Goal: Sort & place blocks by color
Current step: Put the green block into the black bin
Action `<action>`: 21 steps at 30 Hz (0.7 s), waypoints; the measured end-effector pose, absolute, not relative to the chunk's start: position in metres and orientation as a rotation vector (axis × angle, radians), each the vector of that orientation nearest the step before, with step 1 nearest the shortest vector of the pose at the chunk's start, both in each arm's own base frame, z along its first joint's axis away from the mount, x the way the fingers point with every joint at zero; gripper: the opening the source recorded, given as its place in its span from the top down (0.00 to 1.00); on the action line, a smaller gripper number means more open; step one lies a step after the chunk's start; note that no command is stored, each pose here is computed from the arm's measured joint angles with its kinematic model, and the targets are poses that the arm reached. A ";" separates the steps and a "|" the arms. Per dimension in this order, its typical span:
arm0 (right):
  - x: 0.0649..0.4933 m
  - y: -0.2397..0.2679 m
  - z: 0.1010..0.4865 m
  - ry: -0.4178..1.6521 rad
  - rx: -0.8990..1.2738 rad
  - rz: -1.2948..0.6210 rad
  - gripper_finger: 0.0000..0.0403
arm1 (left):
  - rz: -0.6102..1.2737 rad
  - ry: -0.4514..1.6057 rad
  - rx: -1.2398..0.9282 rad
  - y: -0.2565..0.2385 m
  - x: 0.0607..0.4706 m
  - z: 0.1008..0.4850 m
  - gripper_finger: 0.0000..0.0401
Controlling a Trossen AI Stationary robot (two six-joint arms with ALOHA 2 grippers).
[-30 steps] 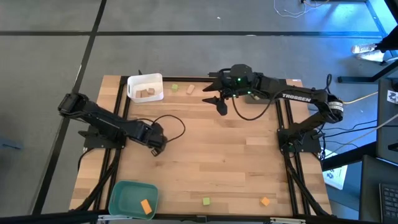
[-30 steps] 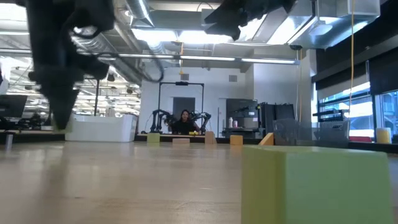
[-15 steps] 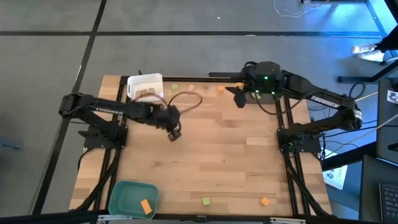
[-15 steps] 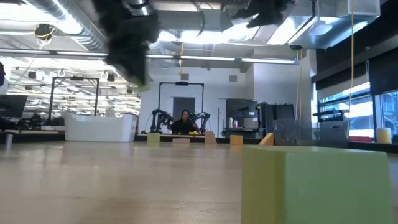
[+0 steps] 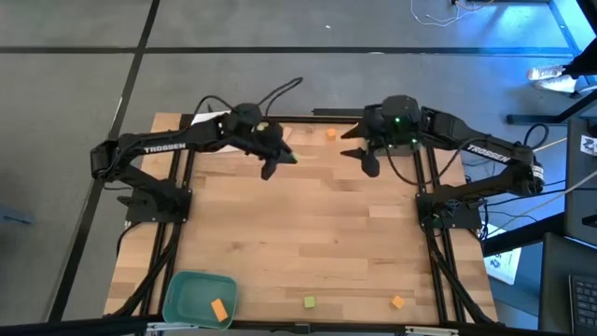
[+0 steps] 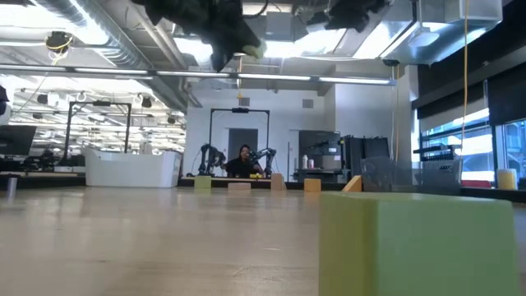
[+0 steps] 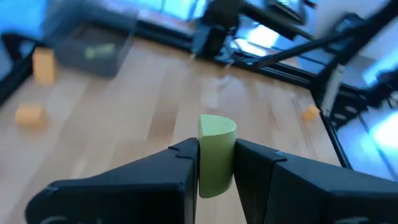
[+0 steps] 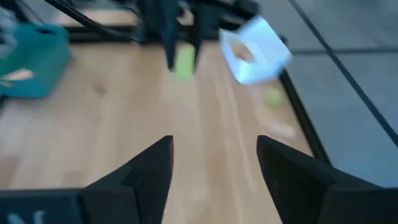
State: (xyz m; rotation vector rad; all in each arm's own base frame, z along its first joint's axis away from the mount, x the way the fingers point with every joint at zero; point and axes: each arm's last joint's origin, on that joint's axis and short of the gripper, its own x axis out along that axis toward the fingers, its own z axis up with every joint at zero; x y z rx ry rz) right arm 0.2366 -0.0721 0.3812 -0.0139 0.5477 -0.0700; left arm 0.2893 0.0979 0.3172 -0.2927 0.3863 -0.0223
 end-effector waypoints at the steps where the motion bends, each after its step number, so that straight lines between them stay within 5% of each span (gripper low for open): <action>1: 0.240 -0.072 0.382 0.524 -0.012 -0.038 0.42 | -0.046 0.371 -0.256 0.097 0.290 0.319 0.87; 8: 0.269 -0.075 0.374 0.442 -0.072 0.110 0.42 | -0.151 0.284 -0.094 0.082 0.297 0.327 0.87; 15: 0.291 -0.059 0.368 0.383 -0.348 0.212 0.42 | -0.142 0.250 -0.219 0.088 0.297 0.331 0.87; 21: 0.300 -0.047 0.369 0.377 -0.520 0.090 0.42 | -0.179 0.085 -0.331 0.101 0.295 0.349 0.87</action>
